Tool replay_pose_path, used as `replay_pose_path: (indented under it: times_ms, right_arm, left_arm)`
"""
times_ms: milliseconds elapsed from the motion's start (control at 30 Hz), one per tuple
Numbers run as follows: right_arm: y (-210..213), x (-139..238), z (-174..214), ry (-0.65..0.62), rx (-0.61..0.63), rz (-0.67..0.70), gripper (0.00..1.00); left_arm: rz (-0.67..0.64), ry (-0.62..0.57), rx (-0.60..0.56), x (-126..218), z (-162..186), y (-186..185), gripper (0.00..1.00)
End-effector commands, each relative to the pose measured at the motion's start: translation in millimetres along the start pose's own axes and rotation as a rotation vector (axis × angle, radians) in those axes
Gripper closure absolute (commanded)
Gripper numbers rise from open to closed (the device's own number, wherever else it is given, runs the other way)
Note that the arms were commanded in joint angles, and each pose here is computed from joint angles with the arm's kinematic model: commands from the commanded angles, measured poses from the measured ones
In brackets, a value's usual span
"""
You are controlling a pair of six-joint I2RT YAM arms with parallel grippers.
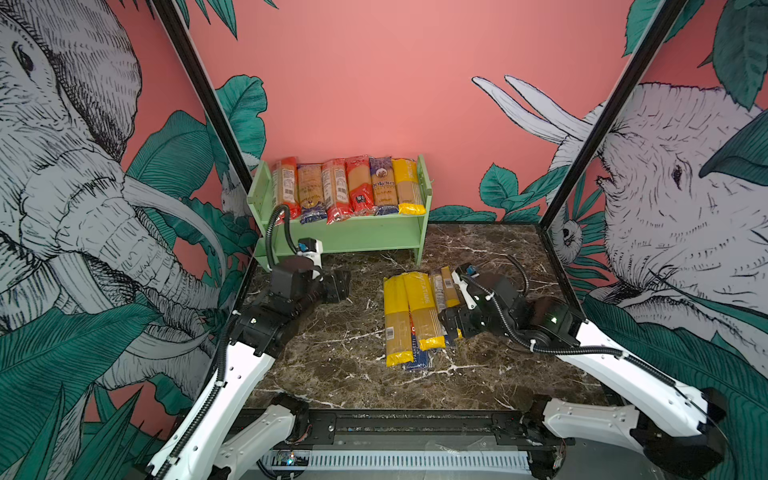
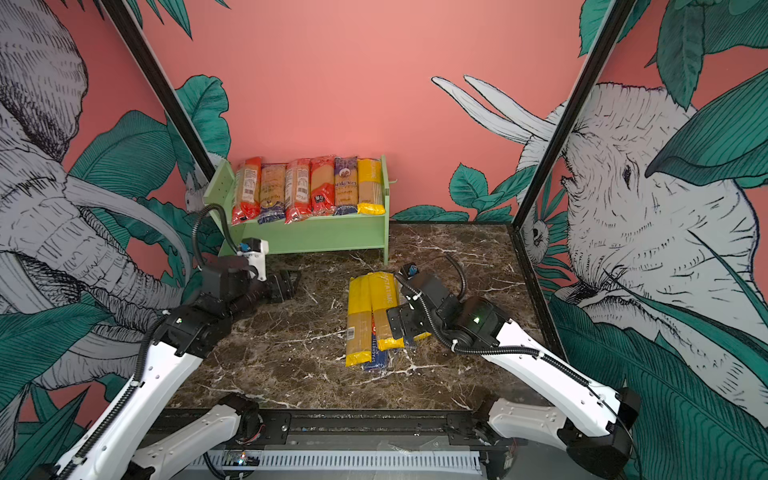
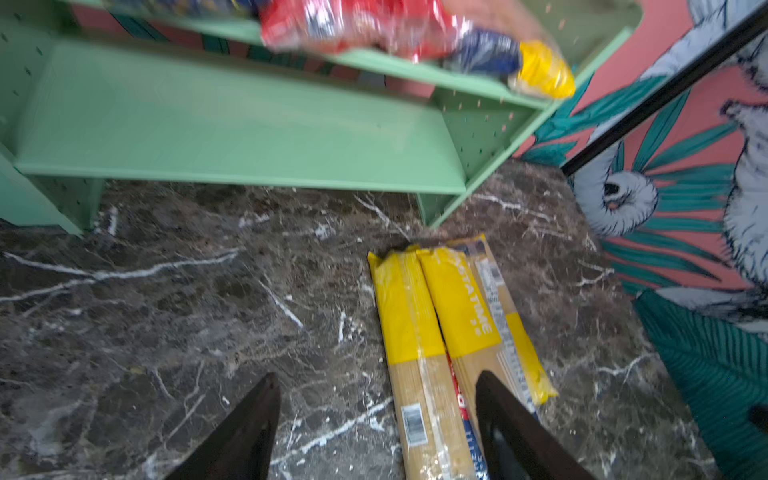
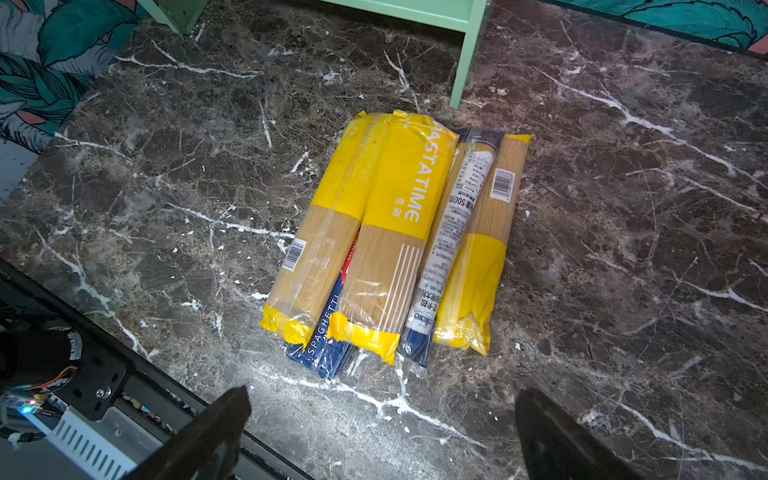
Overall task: Place and organize the pasta boxes and bags onto the shelf
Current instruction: 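Lower the left gripper back to the yellow Pastatime packs on the table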
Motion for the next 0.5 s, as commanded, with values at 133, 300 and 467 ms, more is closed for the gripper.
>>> replay_pose_path:
  times_ms: [133,300,467]
  right_arm:
    - [-10.9,3.5,19.8,-0.006,-0.041,0.067,0.01]
    - [-17.0,-3.8,33.7,0.017,-0.052,0.090,0.01]
    - [-20.6,-12.2,42.7,0.036,-0.048,0.113,0.01]
  left_arm:
    - [0.002,0.102,0.062,-34.3,81.7,-2.7,0.27]
    - [0.029,0.177,0.051,-56.7,117.7,-16.3,0.28]
    - [0.047,0.216,0.045,-75.6,134.7,-27.8,0.28]
Point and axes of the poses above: each gripper's point midway between its finger pads, its own x axis back along the fingers, its own y axis along the line the jaws close on, z = x × y, the point moved 4 cm from there along x, back along the fingers, and after that the axes turned 2 degrees about -x, right-handed, at the moved point
